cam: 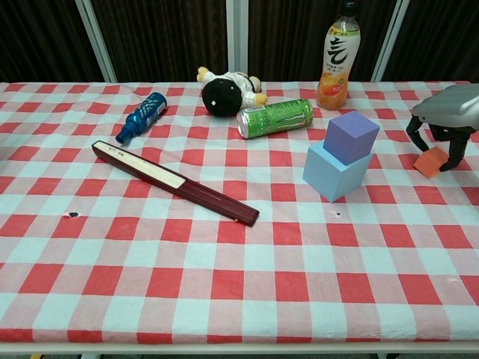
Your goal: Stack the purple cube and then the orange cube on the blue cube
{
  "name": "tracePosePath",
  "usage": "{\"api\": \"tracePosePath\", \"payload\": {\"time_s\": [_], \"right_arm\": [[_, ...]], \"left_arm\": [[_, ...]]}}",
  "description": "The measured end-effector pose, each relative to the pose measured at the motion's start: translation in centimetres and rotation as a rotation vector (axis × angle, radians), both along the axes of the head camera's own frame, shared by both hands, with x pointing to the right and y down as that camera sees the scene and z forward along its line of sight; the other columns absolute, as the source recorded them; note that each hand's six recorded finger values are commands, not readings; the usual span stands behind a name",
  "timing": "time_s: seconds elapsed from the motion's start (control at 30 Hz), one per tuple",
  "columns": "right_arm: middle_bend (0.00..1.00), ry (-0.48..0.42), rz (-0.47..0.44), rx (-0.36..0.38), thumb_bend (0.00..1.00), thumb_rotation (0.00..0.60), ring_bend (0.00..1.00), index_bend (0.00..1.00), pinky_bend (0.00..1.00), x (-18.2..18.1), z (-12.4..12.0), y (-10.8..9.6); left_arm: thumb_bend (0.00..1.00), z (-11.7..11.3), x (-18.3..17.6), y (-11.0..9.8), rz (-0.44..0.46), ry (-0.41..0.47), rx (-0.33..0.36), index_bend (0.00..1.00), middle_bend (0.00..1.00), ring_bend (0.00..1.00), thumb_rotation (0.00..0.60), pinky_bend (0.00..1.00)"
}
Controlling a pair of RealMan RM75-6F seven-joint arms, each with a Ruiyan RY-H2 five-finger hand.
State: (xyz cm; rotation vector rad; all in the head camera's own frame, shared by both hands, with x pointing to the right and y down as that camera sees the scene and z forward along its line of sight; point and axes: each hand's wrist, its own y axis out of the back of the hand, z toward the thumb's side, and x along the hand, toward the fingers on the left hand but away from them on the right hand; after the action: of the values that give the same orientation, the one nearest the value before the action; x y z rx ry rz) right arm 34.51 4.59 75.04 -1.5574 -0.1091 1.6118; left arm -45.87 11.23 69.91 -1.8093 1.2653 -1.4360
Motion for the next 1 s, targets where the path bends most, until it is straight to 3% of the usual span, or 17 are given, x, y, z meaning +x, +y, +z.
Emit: {"api": "tracePosePath", "payload": {"time_s": [0.33, 0.8, 1.0], "right_arm": [[1.0, -0.043, -0.008, 0.048, 0.07, 0.6, 0.99, 0.61, 0.94, -0.7, -3.2, -1.2], [1.0, -0.16, -0.03, 0.131, 0.07, 0.6, 0.99, 0.62, 0.94, -6.2, -14.2, -5.2], [1.0, -0.184, 0.008, 0.086, 0.07, 0.6, 0.99, 0.62, 0.94, -8.5, -15.3, -5.9]], "left_arm": [[0.0, -0.4, 0.2, 0.0, 0.001, 0.014, 0.007, 0.18, 0.17, 0.08, 0.6, 0.2], [0.0, -0.7, 0.6, 0.1, -0.01, 0.057, 0.006, 0.18, 0.17, 0.08, 0.6, 0.2], [0.0, -1.0, 0.5, 0.1, -0.02, 0.075, 0.013, 0.18, 0.17, 0.08, 0.6, 0.2]]}}
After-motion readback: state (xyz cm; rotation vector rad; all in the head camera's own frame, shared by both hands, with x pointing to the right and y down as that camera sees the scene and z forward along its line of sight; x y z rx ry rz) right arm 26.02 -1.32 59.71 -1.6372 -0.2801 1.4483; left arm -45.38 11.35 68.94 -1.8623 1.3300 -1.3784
